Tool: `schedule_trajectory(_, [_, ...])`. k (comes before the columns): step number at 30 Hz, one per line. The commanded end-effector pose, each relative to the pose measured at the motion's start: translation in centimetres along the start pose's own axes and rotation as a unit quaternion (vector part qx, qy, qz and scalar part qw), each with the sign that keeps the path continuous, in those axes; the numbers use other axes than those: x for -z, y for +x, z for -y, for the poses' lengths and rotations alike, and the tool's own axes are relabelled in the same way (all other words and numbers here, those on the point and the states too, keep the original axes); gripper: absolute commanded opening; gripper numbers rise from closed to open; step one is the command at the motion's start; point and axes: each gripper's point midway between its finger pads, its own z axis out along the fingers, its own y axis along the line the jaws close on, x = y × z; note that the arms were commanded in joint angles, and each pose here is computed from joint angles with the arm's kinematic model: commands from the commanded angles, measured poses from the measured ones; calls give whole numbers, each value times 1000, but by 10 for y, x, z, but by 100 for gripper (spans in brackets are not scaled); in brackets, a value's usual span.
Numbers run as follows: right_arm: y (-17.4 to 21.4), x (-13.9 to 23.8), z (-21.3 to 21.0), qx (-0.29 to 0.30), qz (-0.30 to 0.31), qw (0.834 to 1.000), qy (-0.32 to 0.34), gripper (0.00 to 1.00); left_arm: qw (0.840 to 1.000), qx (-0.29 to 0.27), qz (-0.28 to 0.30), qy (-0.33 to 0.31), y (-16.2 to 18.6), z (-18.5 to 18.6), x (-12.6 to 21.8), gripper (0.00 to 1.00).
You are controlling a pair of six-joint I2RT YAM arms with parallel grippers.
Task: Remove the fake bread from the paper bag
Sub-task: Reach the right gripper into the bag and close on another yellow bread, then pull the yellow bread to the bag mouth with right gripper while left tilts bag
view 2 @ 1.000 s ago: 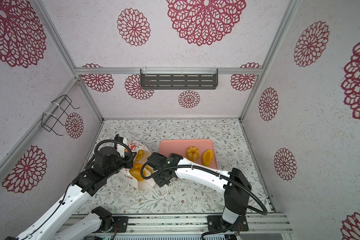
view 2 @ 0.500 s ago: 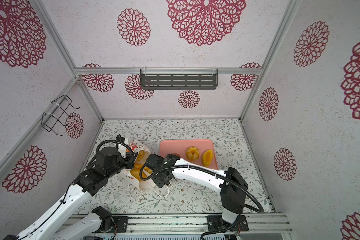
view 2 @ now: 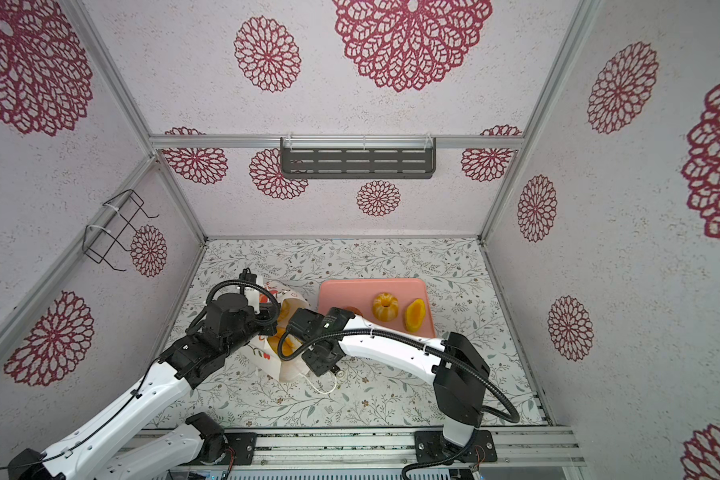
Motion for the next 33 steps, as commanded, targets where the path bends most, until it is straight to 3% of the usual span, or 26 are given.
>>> schedule_trajectory(1, [-15, 29, -8, -13, 47, 999, -17, 0, 999, 14, 45, 6, -17, 13, -3, 0])
schedule_trajectory(20, [9, 72, 7, -109, 124, 985, -55, 0, 993, 44, 70, -83, -21, -12, 1, 0])
schedule_trajectory(29, [34, 63, 6, -117, 106, 985, -75, 0, 992, 55, 71, -90, -21, -14, 0, 0])
schedule_trajectory(33, [31, 61, 4, -107, 104, 986, -75, 20, 993, 53, 68, -86, -21, -11, -1, 0])
